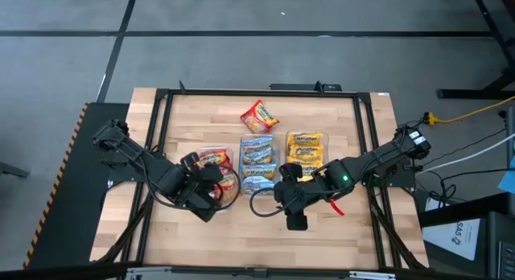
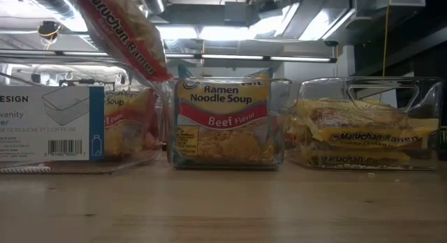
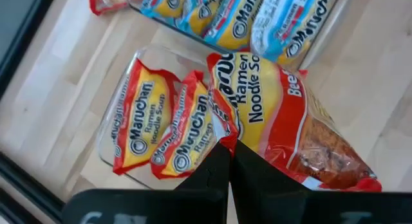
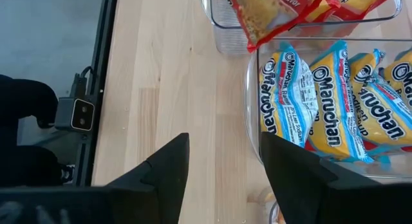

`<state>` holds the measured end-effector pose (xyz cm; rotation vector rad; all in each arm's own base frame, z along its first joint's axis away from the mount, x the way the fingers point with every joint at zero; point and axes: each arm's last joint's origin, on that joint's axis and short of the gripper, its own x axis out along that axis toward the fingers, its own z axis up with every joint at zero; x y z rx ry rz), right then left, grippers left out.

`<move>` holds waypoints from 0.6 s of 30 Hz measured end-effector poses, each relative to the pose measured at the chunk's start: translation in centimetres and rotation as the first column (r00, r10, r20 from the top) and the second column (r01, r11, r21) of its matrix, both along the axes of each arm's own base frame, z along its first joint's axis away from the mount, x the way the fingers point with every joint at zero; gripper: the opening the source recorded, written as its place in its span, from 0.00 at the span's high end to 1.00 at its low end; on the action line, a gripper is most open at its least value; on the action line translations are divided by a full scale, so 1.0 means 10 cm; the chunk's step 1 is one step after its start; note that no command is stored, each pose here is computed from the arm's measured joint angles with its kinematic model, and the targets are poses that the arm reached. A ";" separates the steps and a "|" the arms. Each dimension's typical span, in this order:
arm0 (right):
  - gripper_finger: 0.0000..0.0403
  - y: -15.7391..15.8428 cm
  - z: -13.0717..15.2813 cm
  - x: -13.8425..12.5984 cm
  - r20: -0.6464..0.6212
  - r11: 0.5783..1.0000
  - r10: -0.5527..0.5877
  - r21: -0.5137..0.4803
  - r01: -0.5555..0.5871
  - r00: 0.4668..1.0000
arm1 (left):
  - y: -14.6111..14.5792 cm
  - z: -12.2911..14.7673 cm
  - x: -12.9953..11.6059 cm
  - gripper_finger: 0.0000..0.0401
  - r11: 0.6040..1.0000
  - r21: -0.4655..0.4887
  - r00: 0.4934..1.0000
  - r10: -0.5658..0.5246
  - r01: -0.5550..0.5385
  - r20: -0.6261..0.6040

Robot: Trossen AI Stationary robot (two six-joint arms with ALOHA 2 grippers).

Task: Sort Maruchan noodles
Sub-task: Put the red noodle pack into the left transparent bin

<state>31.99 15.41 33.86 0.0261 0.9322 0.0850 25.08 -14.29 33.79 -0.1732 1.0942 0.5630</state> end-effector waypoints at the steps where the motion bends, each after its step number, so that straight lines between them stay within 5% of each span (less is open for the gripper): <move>1: 0.51 0.00 0.00 0.00 0.000 1.000 0.000 0.000 0.000 1.000 | 0.00 0.00 0.00 1.00 1.000 -0.007 1.000 0.000 0.000 -0.005; 18: 0.51 0.00 0.00 0.00 -0.003 1.000 0.001 0.001 -0.001 1.000 | 0.03 -0.02 -0.08 1.00 0.999 -0.021 0.994 0.042 -0.045 -0.100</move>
